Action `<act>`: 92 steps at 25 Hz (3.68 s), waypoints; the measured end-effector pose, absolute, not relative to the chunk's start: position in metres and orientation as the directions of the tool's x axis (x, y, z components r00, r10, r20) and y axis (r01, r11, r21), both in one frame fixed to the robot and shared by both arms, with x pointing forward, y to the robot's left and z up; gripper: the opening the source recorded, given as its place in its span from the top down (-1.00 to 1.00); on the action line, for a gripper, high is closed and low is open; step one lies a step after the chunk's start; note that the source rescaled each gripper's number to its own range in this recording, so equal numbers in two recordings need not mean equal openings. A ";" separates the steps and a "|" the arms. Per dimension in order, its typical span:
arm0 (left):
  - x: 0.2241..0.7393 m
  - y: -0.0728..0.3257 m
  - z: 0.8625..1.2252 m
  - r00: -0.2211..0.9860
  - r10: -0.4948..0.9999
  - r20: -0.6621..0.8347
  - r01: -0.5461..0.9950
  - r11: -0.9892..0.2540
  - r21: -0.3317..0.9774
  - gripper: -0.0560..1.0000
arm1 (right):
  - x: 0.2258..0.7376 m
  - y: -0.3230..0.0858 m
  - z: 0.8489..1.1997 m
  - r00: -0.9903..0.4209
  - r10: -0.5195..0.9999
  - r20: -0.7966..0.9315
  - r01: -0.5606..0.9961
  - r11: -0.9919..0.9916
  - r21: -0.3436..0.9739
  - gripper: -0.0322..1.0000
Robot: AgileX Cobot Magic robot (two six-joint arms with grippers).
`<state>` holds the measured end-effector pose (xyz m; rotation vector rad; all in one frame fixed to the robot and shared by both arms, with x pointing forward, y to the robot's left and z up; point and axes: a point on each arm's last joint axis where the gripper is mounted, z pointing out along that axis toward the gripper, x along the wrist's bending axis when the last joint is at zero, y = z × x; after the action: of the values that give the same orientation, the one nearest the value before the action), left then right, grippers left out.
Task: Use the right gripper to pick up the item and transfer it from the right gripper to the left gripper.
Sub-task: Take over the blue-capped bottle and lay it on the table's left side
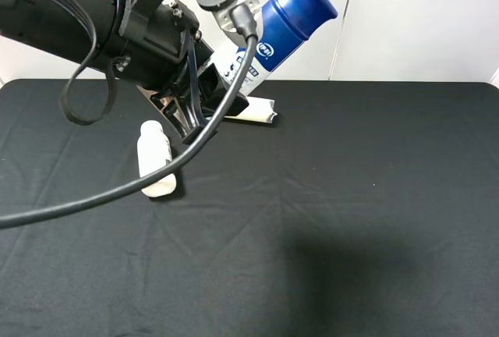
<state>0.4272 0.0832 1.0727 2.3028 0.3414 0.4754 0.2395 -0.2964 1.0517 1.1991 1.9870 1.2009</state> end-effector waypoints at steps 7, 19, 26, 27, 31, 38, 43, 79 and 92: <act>0.427 0.083 1.073 0.896 0.378 0.234 0.101 -0.686 0.721 0.82 | 0.240 -0.296 1.052 -0.465 0.885 0.020 0.422 0.202 0.884 -1.00; 0.427 0.083 1.072 0.897 0.376 0.232 0.103 -0.688 0.718 0.82 | 0.235 -0.298 1.052 -0.284 0.958 0.021 0.421 0.105 0.901 -1.00; 0.427 0.084 1.072 0.896 0.383 0.223 0.115 -0.685 0.719 0.82 | 0.235 -0.298 1.052 -0.144 0.989 0.022 0.430 0.043 0.902 -1.00; 0.427 0.084 1.072 0.896 0.389 0.214 0.124 -0.683 0.719 0.82 | 0.235 -0.298 1.052 -0.139 0.990 0.022 0.431 0.040 0.902 -1.00; 0.427 0.086 1.073 0.893 0.410 0.187 0.167 -0.685 0.709 0.82 | 0.235 -0.298 1.052 -0.134 0.991 0.022 0.431 0.038 0.902 -1.00; 0.450 0.110 1.103 0.803 0.570 0.173 0.345 -0.682 0.645 0.82 | 0.235 -0.298 1.052 -0.134 0.991 0.022 0.431 0.038 0.902 -1.00; 0.468 0.141 1.117 0.662 0.725 0.191 0.513 -0.624 0.590 0.82 | 0.235 -0.298 1.052 -0.134 0.991 0.022 0.431 0.038 0.902 -1.00; 0.519 0.304 0.954 0.022 0.999 -0.027 0.972 -0.015 0.235 0.82 | 0.235 -0.298 1.052 -0.134 0.991 0.022 0.431 0.038 0.902 -1.00; 0.527 0.304 0.911 0.023 0.999 -0.036 0.993 -0.019 0.119 0.82 | 0.235 -0.298 1.052 -0.134 0.991 0.022 0.431 0.038 0.902 -1.00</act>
<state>0.5271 0.3039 0.9110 2.1651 2.1202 0.0873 0.2353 -0.2978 1.0519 1.4583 1.6451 1.0582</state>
